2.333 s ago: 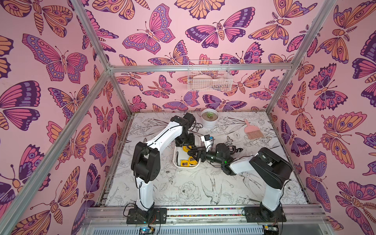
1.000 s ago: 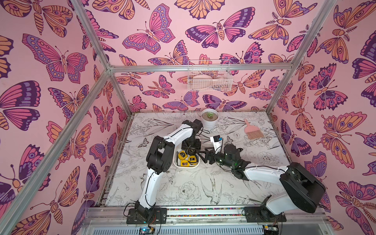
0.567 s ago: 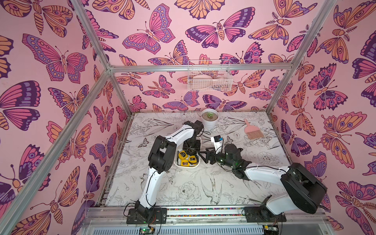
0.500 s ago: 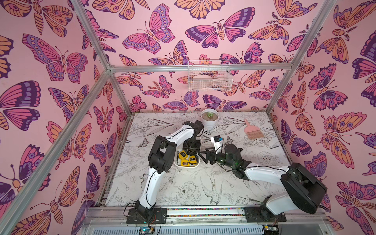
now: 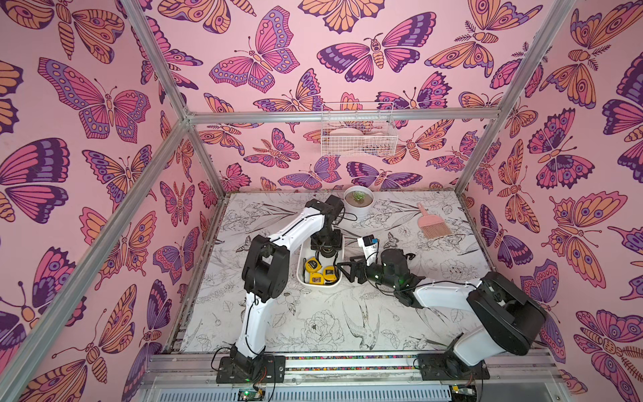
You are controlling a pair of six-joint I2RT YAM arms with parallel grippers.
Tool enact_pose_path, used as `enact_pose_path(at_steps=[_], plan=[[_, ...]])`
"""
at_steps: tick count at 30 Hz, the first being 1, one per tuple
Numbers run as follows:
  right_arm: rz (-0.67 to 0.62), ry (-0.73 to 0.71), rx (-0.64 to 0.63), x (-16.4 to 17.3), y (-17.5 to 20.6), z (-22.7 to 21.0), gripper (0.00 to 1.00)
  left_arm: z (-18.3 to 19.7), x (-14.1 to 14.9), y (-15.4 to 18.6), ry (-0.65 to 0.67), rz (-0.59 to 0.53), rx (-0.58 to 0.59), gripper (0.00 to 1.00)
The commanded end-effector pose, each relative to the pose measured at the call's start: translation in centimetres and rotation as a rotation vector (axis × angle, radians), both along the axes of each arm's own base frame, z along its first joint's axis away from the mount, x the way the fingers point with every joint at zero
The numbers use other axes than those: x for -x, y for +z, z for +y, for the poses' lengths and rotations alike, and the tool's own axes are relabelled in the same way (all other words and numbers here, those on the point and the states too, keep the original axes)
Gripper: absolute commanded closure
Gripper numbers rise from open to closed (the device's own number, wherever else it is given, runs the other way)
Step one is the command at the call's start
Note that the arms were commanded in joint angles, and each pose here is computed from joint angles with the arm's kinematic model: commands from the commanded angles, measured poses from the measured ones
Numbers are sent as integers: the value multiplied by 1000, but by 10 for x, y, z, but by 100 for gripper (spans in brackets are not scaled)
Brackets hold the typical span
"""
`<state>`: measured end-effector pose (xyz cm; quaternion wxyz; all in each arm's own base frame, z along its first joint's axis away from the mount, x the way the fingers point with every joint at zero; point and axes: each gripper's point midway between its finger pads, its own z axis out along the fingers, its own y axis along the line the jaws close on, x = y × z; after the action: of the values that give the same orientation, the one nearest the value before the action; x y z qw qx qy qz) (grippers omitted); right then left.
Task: Take the tape measure out of the storage box
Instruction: Pick up the tape measure from the storage box, then place the tape measure at the center of the board.
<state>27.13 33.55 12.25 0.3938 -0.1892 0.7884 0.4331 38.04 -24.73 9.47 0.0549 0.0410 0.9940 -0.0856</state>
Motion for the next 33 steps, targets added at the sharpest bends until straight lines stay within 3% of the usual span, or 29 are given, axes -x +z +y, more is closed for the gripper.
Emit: enact_pose_path(at_steps=[1, 13, 26, 33], plan=[[18, -74, -43, -12, -8, -4, 16, 1, 8, 20, 55, 30, 72, 60], [27, -107, -368, -47, 16, 31, 12, -7, 11, 48, 107, 24, 168, 60], [37, -130, -498, -68, 36, 47, 14, -10, 17, 50, 128, 15, 157, 59], [45, -172, -524, -74, 41, 44, 20, -13, 17, 52, 129, 1, 152, 59]])
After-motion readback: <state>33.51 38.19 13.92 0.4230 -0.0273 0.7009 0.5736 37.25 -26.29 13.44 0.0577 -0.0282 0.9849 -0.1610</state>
